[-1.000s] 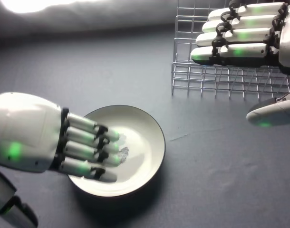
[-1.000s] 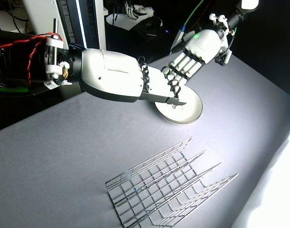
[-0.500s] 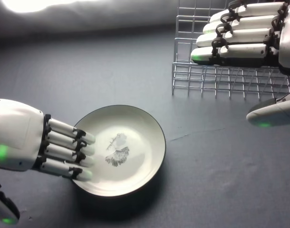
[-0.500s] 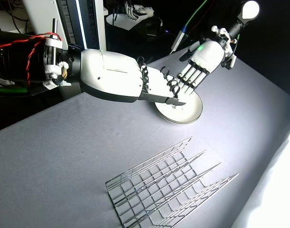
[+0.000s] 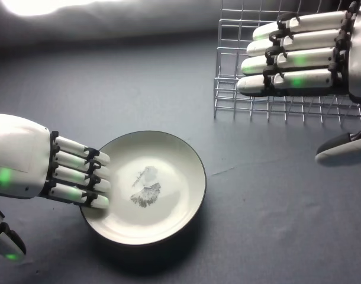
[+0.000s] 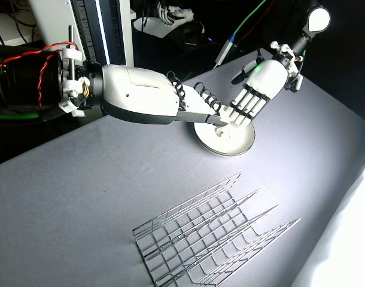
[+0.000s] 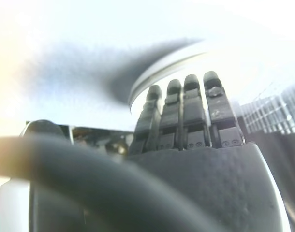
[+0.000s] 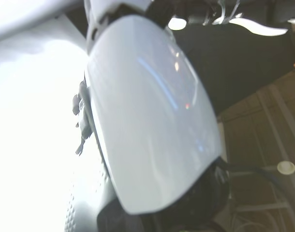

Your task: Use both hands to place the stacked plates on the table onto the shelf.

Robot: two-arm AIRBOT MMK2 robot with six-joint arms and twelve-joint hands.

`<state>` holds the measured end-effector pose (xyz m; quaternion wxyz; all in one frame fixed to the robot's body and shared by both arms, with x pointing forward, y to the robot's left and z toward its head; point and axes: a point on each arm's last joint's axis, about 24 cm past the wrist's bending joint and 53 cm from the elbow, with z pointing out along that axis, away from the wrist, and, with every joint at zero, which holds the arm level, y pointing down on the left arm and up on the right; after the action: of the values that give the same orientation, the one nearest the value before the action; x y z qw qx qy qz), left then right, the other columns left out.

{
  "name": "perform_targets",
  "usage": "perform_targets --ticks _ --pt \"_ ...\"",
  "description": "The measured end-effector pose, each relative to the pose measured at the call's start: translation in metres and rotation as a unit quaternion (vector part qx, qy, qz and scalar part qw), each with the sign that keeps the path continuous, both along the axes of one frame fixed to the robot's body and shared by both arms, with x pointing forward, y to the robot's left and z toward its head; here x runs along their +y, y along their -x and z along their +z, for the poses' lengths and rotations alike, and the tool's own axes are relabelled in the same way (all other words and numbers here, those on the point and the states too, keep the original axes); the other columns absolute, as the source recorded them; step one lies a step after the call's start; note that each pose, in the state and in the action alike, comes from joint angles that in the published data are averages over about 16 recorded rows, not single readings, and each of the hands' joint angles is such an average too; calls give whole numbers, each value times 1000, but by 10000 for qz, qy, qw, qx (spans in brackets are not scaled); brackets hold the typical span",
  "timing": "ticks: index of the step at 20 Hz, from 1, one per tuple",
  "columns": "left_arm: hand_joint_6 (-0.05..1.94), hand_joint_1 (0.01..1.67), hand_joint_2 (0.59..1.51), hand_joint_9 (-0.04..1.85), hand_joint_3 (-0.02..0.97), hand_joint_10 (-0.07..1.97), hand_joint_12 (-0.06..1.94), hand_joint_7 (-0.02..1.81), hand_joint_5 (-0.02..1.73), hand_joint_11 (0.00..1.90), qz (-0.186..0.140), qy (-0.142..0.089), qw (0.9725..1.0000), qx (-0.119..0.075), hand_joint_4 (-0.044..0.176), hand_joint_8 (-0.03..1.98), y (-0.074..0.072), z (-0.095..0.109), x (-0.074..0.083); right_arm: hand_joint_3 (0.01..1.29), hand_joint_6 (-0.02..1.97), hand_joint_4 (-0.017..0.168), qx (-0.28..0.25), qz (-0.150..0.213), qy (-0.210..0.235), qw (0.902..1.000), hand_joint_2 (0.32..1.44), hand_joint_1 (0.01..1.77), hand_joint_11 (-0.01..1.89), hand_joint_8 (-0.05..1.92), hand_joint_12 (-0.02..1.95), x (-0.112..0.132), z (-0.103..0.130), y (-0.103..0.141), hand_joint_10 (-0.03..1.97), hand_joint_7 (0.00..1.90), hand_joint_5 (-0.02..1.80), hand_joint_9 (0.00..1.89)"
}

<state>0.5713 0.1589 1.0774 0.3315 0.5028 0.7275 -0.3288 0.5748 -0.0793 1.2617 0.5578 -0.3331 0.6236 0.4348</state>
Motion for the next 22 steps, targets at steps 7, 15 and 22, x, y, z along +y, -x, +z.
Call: perform_targets --ticks 7,15,22 --pt "-8 14 1116 19 30 19 -11 11 7 16 82 -93 9999 43 -3 3 -4 -11 7 14 18 4 -240 433 243 9985 1233 14 14 5 224 8 -12 7 8 86 86 83" --pt "-24 14 1117 18 30 19 -10 -2 -7 15 26 -87 9999 111 -8 -4 3 -22 0 14 18 4 -367 777 460 9952 1232 14 14 5 197 13 -26 15 8 84 89 79" --pt "-30 14 1117 16 30 19 -2 -10 -10 14 -78 57 9998 146 -9 -12 12 -27 -26 14 19 4 -473 944 700 9919 1232 14 13 4 192 17 -40 15 9 84 91 78"
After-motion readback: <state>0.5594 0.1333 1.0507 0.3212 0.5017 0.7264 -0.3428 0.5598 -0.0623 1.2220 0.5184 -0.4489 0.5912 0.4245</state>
